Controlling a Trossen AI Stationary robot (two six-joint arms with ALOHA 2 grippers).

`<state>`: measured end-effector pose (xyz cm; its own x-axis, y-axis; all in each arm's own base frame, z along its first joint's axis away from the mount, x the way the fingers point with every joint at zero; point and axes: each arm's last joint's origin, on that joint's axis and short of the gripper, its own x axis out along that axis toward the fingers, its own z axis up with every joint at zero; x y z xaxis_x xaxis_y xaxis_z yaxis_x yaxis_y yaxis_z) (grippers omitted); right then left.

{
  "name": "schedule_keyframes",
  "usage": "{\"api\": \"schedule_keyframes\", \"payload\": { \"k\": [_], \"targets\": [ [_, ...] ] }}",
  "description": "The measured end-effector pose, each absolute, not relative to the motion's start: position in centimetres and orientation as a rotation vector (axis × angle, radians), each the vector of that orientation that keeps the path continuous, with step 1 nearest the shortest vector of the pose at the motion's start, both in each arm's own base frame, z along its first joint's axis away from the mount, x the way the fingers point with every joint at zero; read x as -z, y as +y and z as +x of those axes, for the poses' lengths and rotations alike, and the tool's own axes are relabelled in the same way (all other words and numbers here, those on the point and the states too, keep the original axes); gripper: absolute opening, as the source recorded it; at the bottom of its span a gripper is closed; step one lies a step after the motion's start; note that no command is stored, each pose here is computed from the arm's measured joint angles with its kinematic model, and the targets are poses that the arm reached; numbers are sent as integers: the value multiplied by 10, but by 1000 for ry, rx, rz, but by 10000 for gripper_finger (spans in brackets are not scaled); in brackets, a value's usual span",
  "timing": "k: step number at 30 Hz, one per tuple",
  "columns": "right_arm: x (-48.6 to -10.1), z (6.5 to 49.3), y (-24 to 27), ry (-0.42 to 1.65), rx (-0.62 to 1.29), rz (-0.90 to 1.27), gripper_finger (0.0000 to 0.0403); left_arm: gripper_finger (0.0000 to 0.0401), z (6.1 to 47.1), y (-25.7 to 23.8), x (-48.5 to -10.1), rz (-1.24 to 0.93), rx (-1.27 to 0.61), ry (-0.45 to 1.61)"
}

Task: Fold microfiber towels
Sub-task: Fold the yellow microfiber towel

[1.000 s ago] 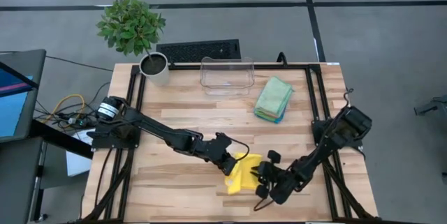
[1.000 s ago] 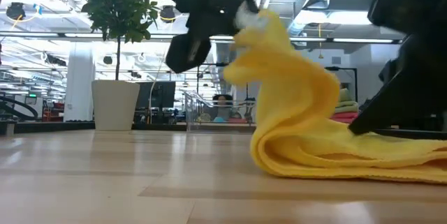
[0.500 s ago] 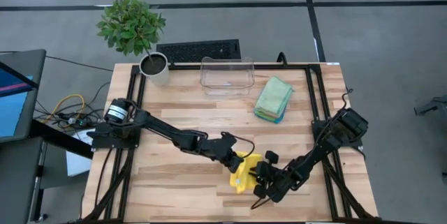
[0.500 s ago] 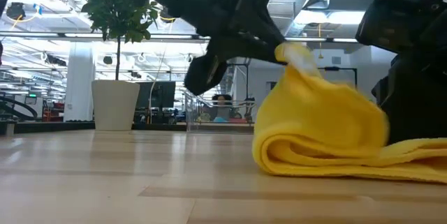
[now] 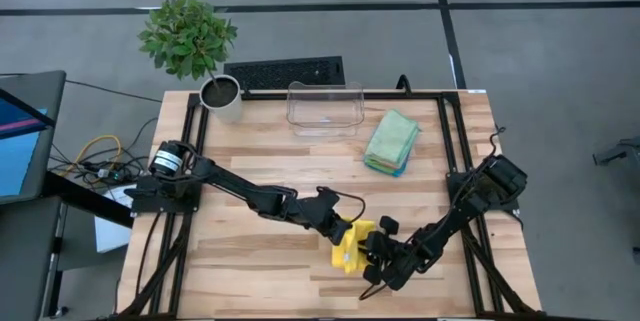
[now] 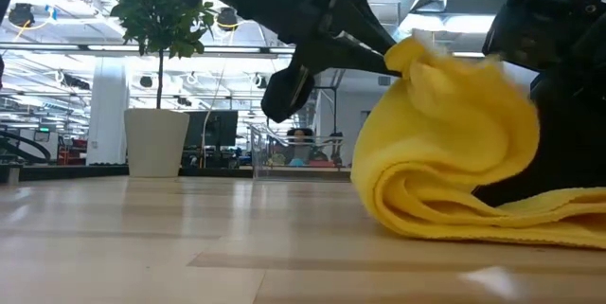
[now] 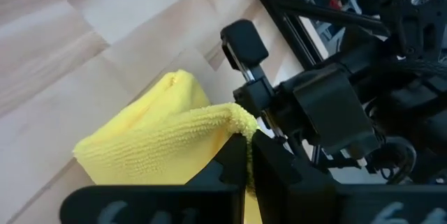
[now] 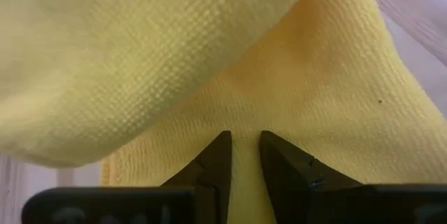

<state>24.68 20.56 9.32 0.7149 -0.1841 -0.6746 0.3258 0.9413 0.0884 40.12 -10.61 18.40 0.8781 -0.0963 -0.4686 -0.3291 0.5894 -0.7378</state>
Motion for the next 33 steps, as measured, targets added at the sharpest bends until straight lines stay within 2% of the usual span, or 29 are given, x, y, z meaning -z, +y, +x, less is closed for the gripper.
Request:
{"api": "schedule_keyframes", "payload": {
  "k": [7,17,22,33],
  "targets": [
    [-93,247,206,724,278,192,101,15,401,-107,-184,-924,-147,492],
    [-96,245,204,730,284,167,101,114,400,-117,-187,-889,-99,467],
    [-106,241,201,742,290,153,101,149,401,-118,-191,-898,-82,423],
    [-137,215,215,663,269,173,101,160,399,-122,-189,-862,-63,465]
  ]
}}
